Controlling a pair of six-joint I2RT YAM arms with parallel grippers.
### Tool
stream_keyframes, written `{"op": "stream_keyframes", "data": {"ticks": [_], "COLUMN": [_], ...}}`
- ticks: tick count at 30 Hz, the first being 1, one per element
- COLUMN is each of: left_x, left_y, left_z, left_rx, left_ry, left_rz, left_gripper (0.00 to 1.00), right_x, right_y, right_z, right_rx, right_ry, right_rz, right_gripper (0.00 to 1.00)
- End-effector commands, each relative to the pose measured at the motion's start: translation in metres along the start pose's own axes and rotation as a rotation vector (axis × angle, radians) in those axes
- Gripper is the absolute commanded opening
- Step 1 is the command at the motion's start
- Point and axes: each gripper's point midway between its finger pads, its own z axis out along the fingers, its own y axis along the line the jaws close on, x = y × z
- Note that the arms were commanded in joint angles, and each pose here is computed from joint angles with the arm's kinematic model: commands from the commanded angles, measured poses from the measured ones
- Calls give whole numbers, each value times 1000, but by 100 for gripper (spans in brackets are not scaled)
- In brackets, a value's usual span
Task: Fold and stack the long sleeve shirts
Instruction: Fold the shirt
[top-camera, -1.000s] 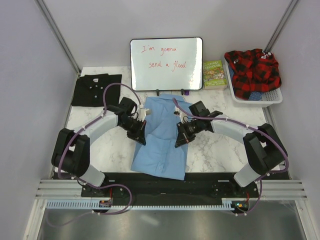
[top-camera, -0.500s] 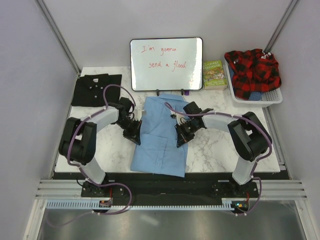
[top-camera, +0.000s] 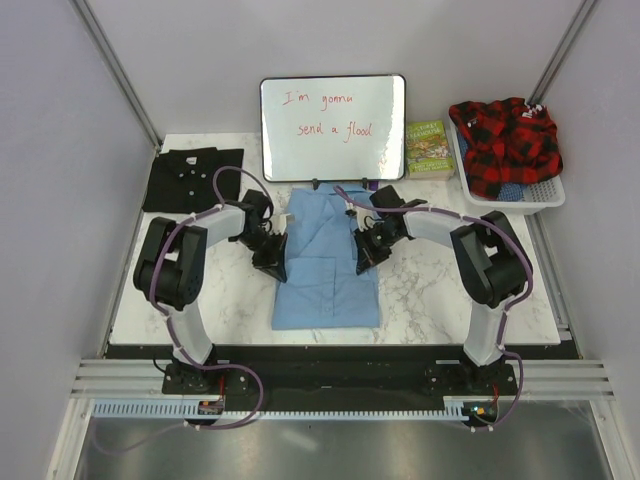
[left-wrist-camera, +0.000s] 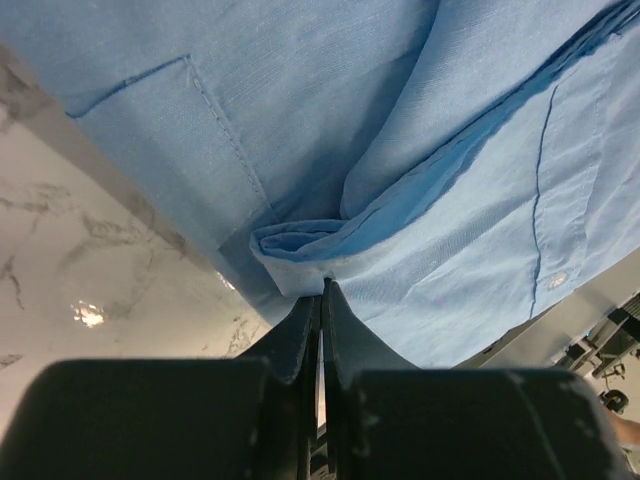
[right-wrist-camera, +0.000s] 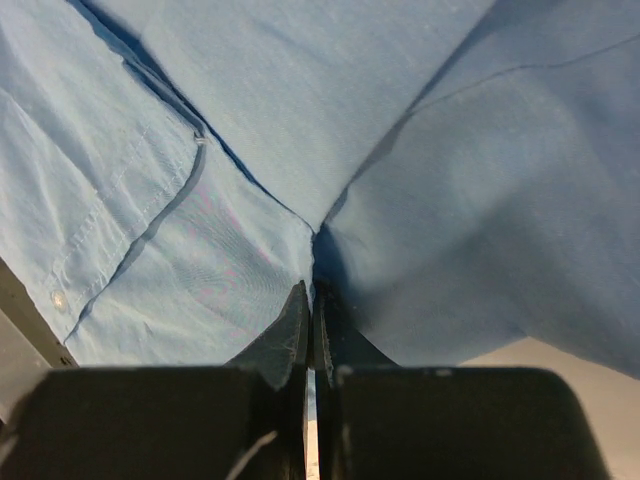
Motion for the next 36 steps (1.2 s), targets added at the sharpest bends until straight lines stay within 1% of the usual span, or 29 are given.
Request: {"op": "stream_keyframes", "data": {"ticks": [1,3,4,6,7,10,11,12,13,14,15,16,17,18,19,20,21,22,23,24,25,26,27,29,31,32,33,35,36], "left_x": [-19,-13,-3,2,6,9,7,6,2,-3,-6,-10,-11,-7,-6,-2,9,15,27,38,45,52,64,69,70,71,64,71,71], "left_y": [-6,-11,-11,-14,-12,-17,-23,-33,-39,-50,-58,-64,-77,-81,-82,-85,-87,-88,-87,-102,-106,-110,-115,-109,-108,-106,-113,-115,-125], "left_z": [-6,-9,-9,-13,-12,-18,-26,-32,-43,-61,-74,-86,-107,-112,-116,-118,-115,-113,-104,-103,-98,-92,-77,-56,-42,-36,-33,-24,-20], "left_rx": [17,37,39,39,29,54,63,110,133,150,167,162,159,148,114,80,28,9,17,53,69,88,93,53,15,-7,-57,-93,-141], "left_ry": [-67,-74,-64,-75,-68,-78,-104,-122,-164,-232,-286,-342,-424,-447,-472,-488,-488,-491,-467,-476,-466,-446,-391,-324,-280,-272,-306,-317,-352], "left_rz": [-15,-11,-18,-2,-3,15,32,46,59,106,165,247,338,396,505,580,664,770,821,912,979,1020,1086,1142,1190,1208,1267,1333,1412], "left_gripper": [5,5,5,9,12,19,25,29,32,41,45,48,54,56,60,60,61,60,59,58,57,56,55,52,50,50,50,54,55], "right_x": [-9,0,0,18,21,30,33,31,30,27,20,17,6,-1,-5,-9,-11,-9,-4,0,7,21,30,53,63,68,68,68,68], "right_y": [-35,-23,-17,-11,-10,-5,-4,1,3,5,10,13,16,22,23,25,30,37,43,49,58,68,71,75,70,64,61,53,54], "right_z": [-9,-13,-19,-17,-17,-19,-21,-26,-30,-36,-46,-54,-63,-74,-80,-85,-91,-91,-89,-88,-83,-77,-72,-58,-43,-34,-29,-17,-14], "right_rx": [133,95,92,78,78,66,66,59,61,65,66,73,78,80,86,87,87,45,13,-17,-60,-128,-154,-188,-204,-206,-202,-197,-215], "right_ry": [-12,4,-8,27,32,47,57,46,41,31,0,-11,-42,-73,-89,-106,-124,-125,-120,-117,-98,-66,-45,22,64,94,101,117,122], "right_rz": [-51,-52,-60,-53,-56,-55,-46,-52,-55,-59,-86,-94,-114,-141,-170,-184,-199,-208,-211,-208,-212,-199,-195,-184,-149,-132,-130,-107,-100], "right_gripper": [1,2,2,4,9,15,19,31,36,40,45,48,48,48,48,48,48,46,44,39,37,35,34,33,33,32,32,32,31]}}
